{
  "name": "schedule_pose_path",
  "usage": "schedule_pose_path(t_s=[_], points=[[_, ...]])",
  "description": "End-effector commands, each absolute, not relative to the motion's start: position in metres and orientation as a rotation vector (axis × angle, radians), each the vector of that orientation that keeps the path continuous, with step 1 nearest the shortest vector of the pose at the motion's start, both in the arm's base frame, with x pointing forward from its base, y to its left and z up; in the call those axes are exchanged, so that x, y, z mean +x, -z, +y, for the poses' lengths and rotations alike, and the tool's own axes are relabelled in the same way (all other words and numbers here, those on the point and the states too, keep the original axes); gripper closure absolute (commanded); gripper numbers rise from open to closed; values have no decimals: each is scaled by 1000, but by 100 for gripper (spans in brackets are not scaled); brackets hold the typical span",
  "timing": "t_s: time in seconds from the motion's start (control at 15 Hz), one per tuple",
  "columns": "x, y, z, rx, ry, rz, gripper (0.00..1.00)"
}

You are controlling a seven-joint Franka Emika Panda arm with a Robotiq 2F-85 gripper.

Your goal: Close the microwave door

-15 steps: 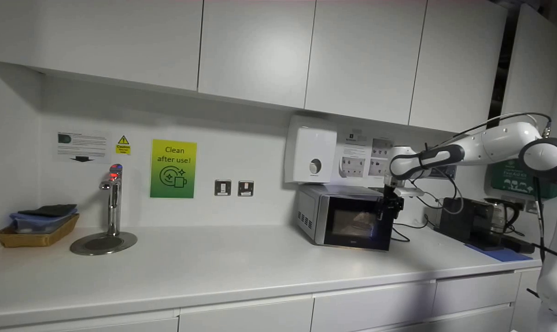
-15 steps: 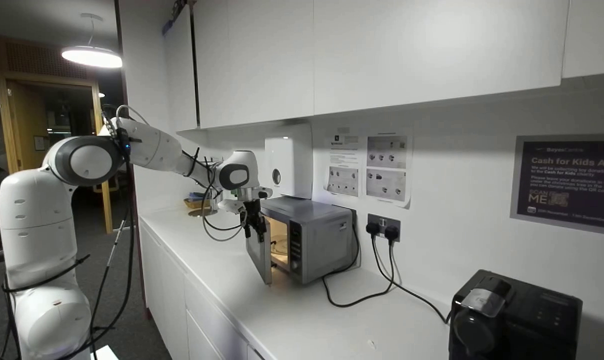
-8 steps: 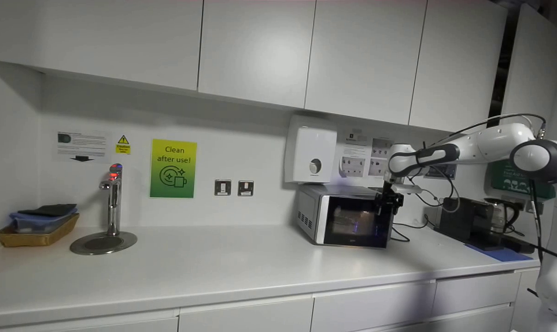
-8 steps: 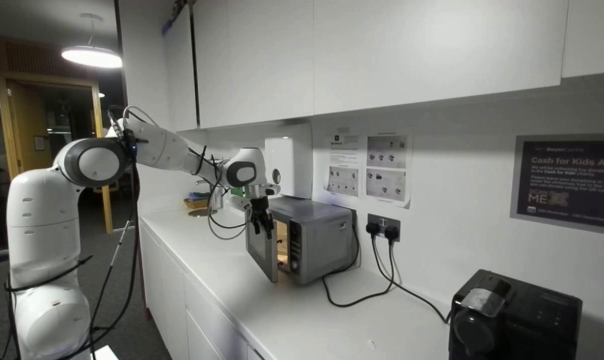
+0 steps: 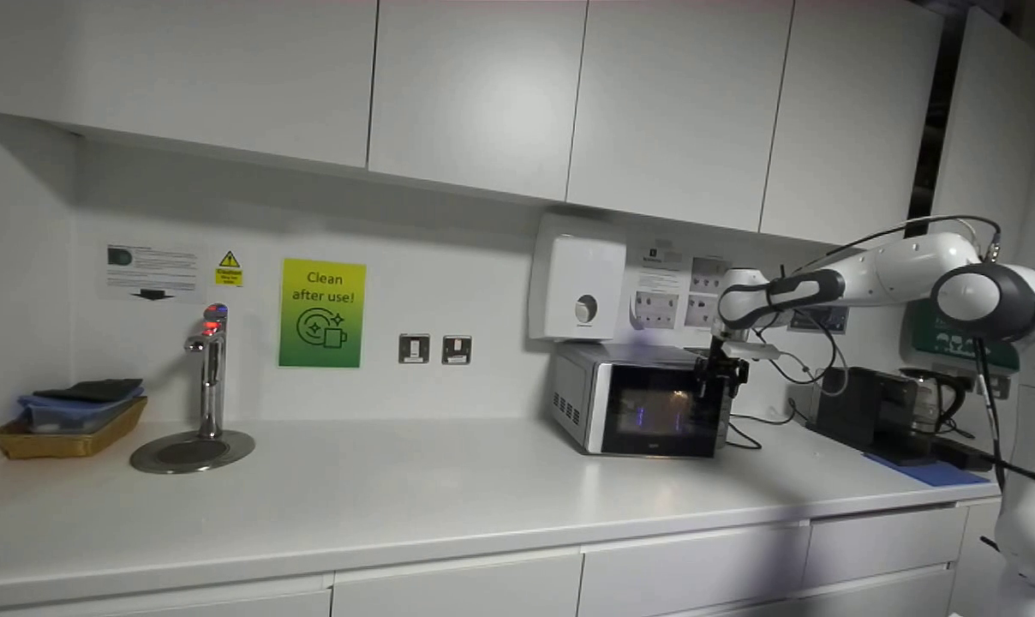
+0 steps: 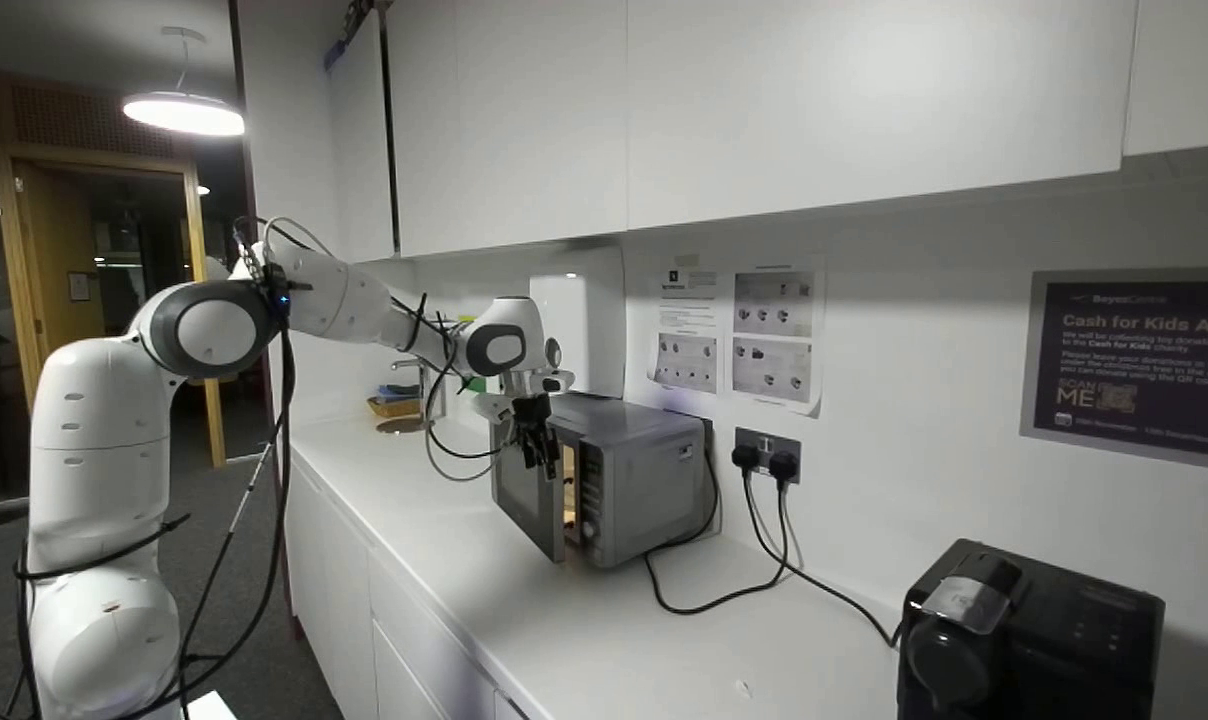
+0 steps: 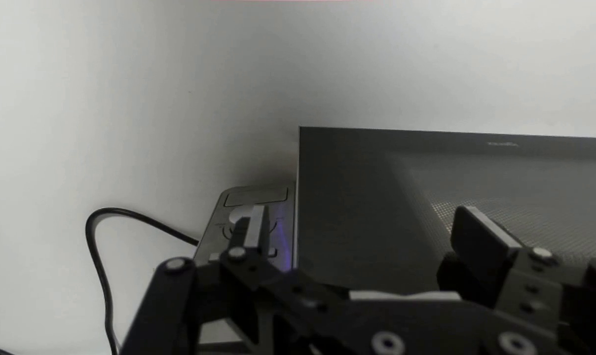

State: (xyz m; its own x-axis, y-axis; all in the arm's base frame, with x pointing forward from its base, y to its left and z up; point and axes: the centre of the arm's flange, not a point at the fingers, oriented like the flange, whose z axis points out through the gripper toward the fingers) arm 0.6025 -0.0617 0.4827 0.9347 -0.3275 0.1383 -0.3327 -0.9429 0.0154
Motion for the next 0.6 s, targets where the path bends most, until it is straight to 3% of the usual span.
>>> schedule_pose_path(t_s=[0.0,0.53], points=[[623,-486,-73,3018,-276,-585,0],[635,-484,-77,3009,-318,-601,0]])
